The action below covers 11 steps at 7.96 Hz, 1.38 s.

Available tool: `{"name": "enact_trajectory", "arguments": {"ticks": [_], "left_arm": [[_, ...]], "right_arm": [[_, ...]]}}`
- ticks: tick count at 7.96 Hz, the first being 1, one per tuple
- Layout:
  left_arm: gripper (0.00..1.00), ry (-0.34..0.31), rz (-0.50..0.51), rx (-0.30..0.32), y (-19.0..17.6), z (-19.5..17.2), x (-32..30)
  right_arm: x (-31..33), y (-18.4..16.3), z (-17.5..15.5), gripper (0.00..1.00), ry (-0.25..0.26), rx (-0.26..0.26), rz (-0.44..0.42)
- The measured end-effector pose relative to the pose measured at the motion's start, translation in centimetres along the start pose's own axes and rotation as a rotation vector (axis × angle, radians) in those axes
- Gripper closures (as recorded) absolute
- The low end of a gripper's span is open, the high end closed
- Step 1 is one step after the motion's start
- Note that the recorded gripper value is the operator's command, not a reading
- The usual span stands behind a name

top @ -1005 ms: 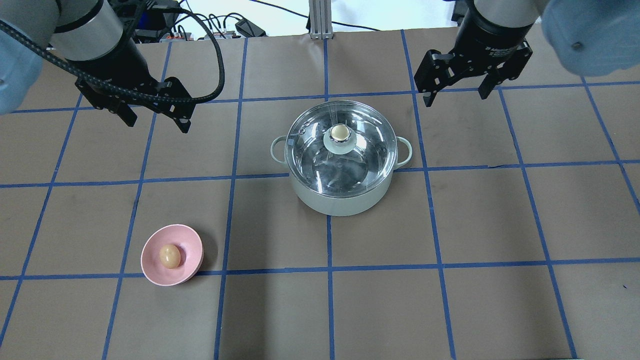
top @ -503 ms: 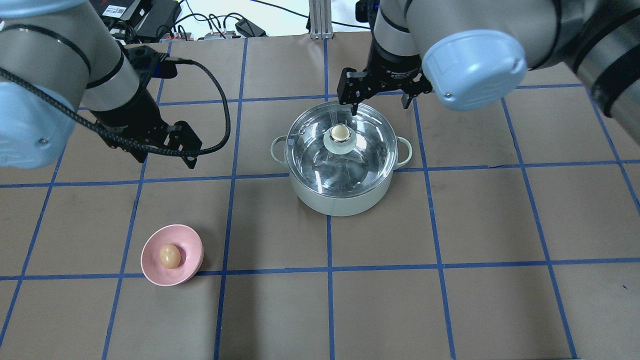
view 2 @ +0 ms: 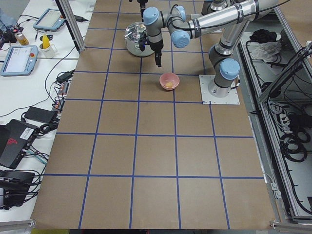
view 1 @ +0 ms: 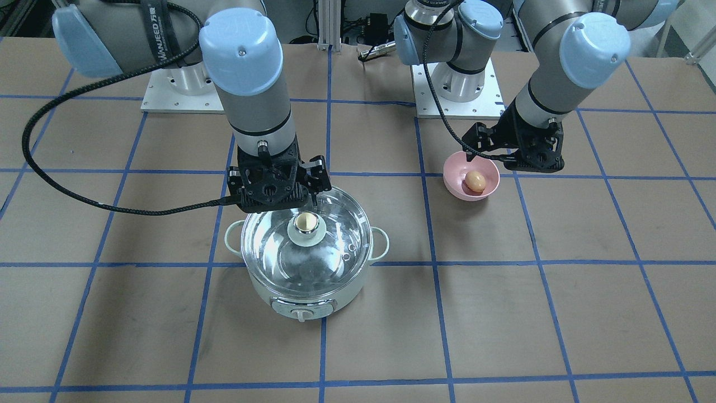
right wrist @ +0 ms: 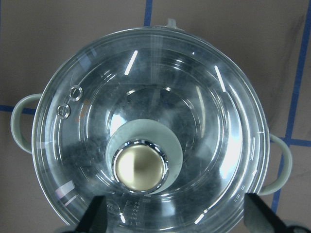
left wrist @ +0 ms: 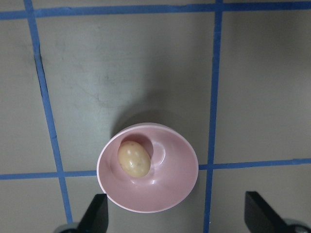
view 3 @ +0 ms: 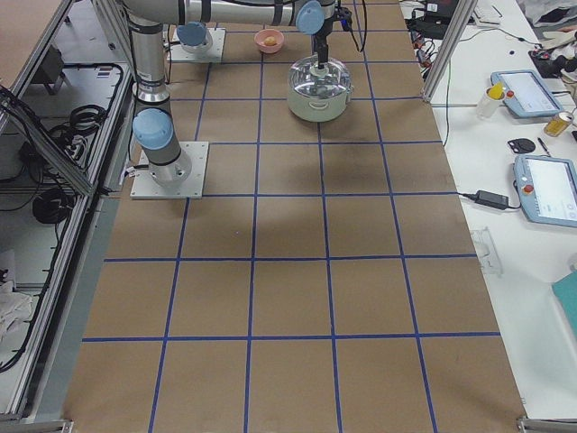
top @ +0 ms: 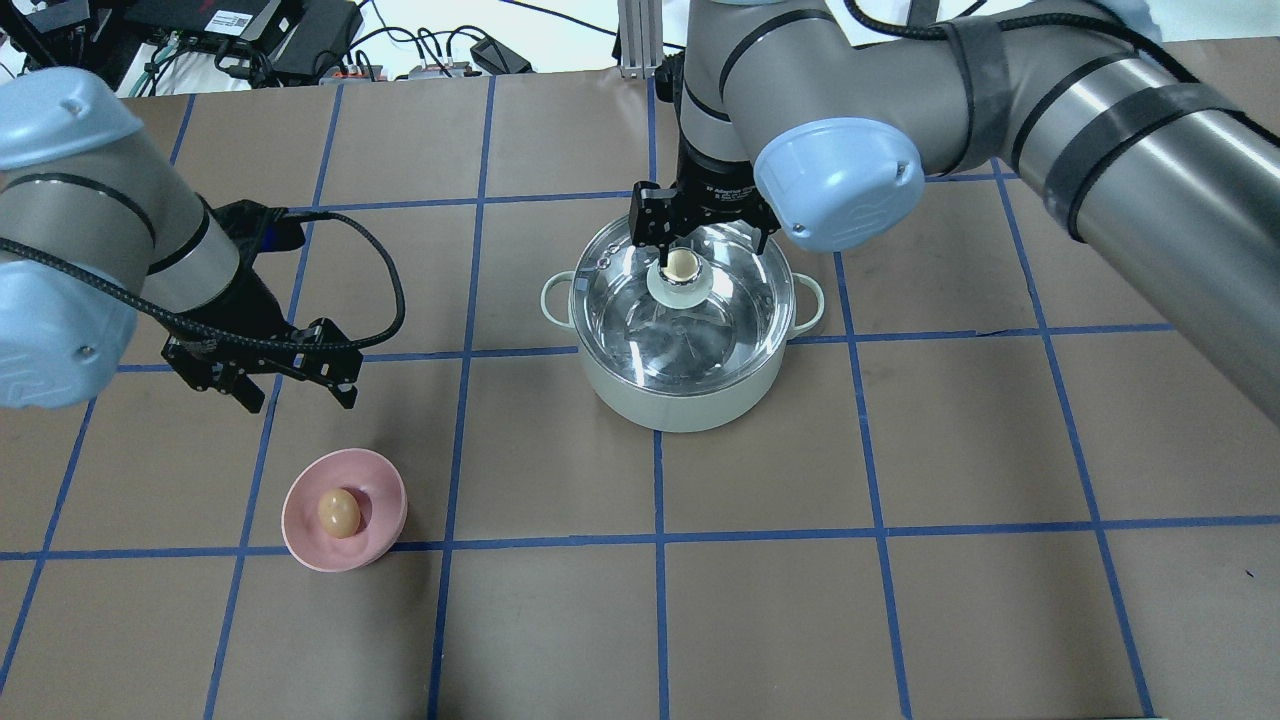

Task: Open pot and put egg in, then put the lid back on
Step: 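Grasp the lid knob with the right gripper while the left gripper lowers over the egg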

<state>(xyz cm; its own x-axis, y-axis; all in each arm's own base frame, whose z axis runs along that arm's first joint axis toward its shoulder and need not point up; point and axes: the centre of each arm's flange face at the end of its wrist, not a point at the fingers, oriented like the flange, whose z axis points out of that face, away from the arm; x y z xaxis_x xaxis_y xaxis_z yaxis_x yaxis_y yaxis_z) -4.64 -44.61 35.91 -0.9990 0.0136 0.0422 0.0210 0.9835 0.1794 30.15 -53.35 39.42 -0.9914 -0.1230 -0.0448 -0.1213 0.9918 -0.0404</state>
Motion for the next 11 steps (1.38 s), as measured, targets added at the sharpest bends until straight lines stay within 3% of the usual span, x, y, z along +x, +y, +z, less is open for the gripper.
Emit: {"name": "enact_trajectory", "arguments": {"ticks": [2, 6, 8, 11], "left_arm": [[0.0, 0.048, -0.072, -0.031, 1.0, 5.1, -3.0], [0.0, 0.012, -0.091, 0.022, 3.1, 12.4, -3.4], [0.0, 0.003, -0.082, 0.014, 3.9, 13.8, -3.2], [0.0, 0.0, -0.077, 0.005, 4.7, 14.4, -3.0]], "right_arm": [[-0.6, 0.2, 2.6, 0.0, 0.003, -0.026, -0.008], [-1.3, 0.4, 4.1, 0.01, -0.031, -0.042, -0.014], [-1.4, 0.0, 4.7, 0.12, -0.039, -0.035, -0.015], [-1.5, -0.3, 5.1, 0.19, -0.042, -0.028, -0.015]]}}
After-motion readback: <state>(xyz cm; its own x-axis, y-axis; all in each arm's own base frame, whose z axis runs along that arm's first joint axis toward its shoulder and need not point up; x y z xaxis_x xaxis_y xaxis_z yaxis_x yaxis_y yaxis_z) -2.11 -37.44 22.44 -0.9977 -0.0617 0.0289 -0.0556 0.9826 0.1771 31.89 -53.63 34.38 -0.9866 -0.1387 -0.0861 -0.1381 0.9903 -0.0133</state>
